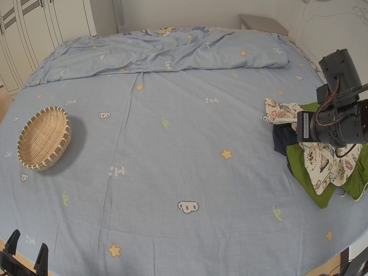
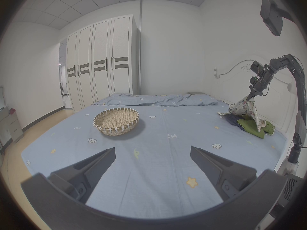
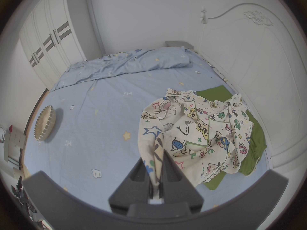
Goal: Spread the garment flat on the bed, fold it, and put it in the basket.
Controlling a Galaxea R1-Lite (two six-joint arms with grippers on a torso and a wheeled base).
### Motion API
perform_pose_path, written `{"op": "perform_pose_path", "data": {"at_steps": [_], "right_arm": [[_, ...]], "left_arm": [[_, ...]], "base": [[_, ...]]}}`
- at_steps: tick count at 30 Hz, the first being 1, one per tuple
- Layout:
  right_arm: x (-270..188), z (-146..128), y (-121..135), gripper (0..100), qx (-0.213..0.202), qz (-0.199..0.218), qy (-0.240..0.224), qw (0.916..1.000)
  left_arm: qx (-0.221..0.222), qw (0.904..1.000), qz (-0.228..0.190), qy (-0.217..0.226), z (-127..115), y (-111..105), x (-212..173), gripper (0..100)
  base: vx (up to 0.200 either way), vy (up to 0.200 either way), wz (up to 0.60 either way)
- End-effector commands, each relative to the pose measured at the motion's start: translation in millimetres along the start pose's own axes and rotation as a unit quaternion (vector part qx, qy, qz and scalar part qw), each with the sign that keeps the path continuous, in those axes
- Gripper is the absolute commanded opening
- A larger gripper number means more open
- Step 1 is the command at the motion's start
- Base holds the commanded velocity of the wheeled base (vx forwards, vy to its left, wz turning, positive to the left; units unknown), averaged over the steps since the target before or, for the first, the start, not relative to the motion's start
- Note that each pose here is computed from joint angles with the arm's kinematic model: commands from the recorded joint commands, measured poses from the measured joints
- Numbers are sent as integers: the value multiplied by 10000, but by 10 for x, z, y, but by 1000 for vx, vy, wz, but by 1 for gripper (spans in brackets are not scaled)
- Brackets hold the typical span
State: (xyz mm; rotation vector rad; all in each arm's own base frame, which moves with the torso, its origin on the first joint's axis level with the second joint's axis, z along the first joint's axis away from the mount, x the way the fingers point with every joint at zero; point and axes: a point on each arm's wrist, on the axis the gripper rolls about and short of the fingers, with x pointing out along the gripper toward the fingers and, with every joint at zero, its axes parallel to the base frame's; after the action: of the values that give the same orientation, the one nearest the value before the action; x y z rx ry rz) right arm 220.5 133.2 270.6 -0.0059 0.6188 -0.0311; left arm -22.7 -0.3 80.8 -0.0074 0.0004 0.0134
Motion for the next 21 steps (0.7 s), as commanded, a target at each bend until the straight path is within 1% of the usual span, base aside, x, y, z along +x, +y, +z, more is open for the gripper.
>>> {"op": "perform_pose_path", "data": {"at_steps": [1, 4, 5, 6, 8, 10, 12, 13, 14, 15, 18, 19, 20, 21], "right_arm": [[-84, -10, 233, 0, -167, 357, -35, 9992], [-105, -7, 281, 0, -155, 462, -2, 9988], [-140, -20, 340, 0, -243, 608, 63, 9978], [-140, -20, 340, 0, -243, 608, 63, 9978], [-251, -26, 435, 0, -344, 1111, 221, 9930], [-318, -6, 489, 0, -285, 1473, 308, 9882], [-318, -6, 489, 0, -285, 1473, 308, 9882], [-346, 27, 578, 0, -203, 2023, 526, 9777], [-326, 32, 644, 0, -208, 2213, 629, 9730], [-306, 27, 694, 0, -244, 2278, 675, 9711], [-200, -26, 956, 0, -437, 2384, 808, 9668], [-193, -29, 984, 0, -444, 2400, 812, 9663], [-169, -74, 1156, 0, -563, 2498, 869, 9627], [-164, -102, 1240, 0, -621, 2551, 887, 9608]], "left_arm": [[-1, 10000, 2, -2, -53, 0, -1, 100], [-1, 10000, 2, -10, -51, 0, -1, 100], [-1, 10000, 2, -2, -53, 0, -1, 100], [-1, 10000, 2, -2, -53, 0, -1, 100], [-1, 10000, 2, -2, -53, 0, -1, 100], [-1, 10000, 2, -2, -53, 0, -1, 100], [-1, 10000, 2, -2, -53, 0, -1, 100], [-1, 10000, 2, -2, -53, 0, -1, 100], [-1, 10000, 2, -2, -53, 0, -1, 100], [-1, 10000, 2, -2, -53, 0, -1, 100], [-1, 10000, 2, -2, -53, 0, -1, 100], [-1, 10000, 2, -2, -53, 0, -1, 100], [-1, 10000, 2, -2, -53, 0, -1, 100], [-1, 10000, 2, -2, -53, 0, -1, 100]], "base": [[0, 0, 0], [0, 0, 0], [0, 0, 0], [0, 0, 0], [0, 0, 0], [0, 0, 0], [0, 0, 0], [0, 0, 0], [0, 0, 0], [0, 0, 0], [0, 0, 0], [0, 0, 0], [0, 0, 0], [0, 0, 0]]}}
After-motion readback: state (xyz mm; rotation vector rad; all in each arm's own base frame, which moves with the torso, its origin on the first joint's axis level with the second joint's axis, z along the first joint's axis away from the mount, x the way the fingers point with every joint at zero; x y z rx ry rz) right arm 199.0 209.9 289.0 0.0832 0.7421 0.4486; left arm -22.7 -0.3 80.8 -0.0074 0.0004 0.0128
